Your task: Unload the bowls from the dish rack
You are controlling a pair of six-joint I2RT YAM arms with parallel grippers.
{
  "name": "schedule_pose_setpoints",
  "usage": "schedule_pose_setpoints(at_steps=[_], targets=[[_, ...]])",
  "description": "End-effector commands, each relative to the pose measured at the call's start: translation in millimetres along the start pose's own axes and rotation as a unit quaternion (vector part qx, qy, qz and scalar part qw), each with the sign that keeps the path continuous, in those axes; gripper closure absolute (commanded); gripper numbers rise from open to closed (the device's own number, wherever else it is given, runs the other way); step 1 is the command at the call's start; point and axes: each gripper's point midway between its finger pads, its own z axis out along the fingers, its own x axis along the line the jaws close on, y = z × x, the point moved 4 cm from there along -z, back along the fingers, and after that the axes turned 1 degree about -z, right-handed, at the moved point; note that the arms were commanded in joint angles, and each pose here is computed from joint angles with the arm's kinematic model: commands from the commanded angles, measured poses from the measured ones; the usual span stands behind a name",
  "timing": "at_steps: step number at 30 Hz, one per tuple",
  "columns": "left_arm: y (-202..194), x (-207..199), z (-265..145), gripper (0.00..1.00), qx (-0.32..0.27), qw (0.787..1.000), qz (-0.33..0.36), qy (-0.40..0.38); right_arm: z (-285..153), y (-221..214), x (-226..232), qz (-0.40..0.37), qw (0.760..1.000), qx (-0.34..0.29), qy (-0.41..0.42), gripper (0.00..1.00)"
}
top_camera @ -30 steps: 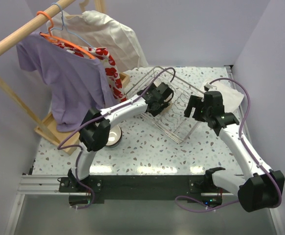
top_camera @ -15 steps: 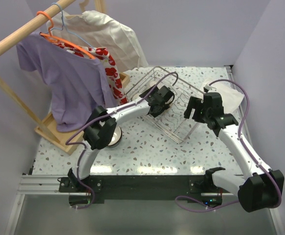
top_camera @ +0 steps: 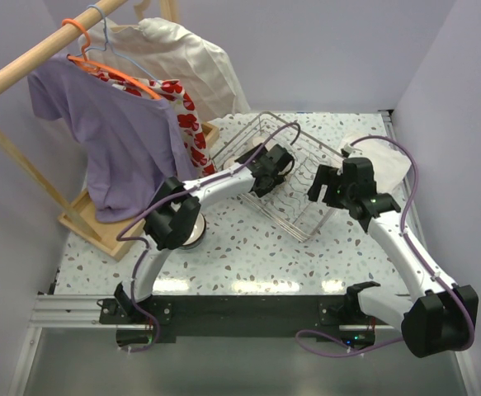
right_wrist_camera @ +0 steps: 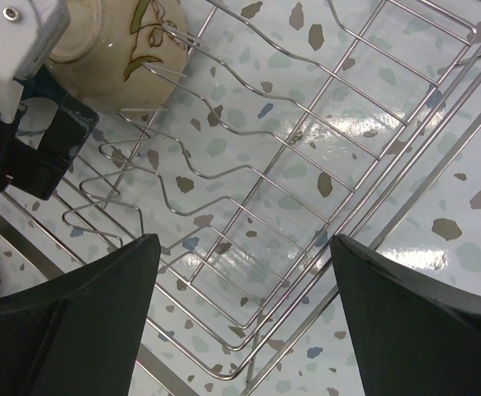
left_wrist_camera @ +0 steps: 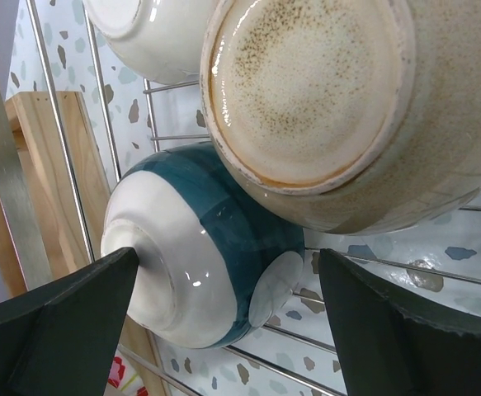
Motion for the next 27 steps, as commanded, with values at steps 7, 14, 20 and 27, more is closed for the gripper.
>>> schedule_pose_setpoints(at_steps=[7, 14, 20, 27], targets=[[-25, -15, 22, 0.04, 0.025, 0.999, -0.005, 0.045, 4, 5, 8, 0.005, 0.999, -0.021, 0.029, 0.12], [-26, -18, 24, 0.08, 0.026, 0.998, 0.010, 0.061, 1, 8, 9, 0.006, 0.999, -0.027, 0.032, 0.12], [-15, -9, 7, 0.26, 0.006, 0.998, 0.002, 0.070, 0, 9, 9, 0.006, 0.999, -0.029, 0.033, 0.12], [3, 8, -24, 0.40, -0.024, 0.995, -0.007, 0.098, -1, 11, 10, 0.008, 0.999, -0.035, 0.036, 0.12]])
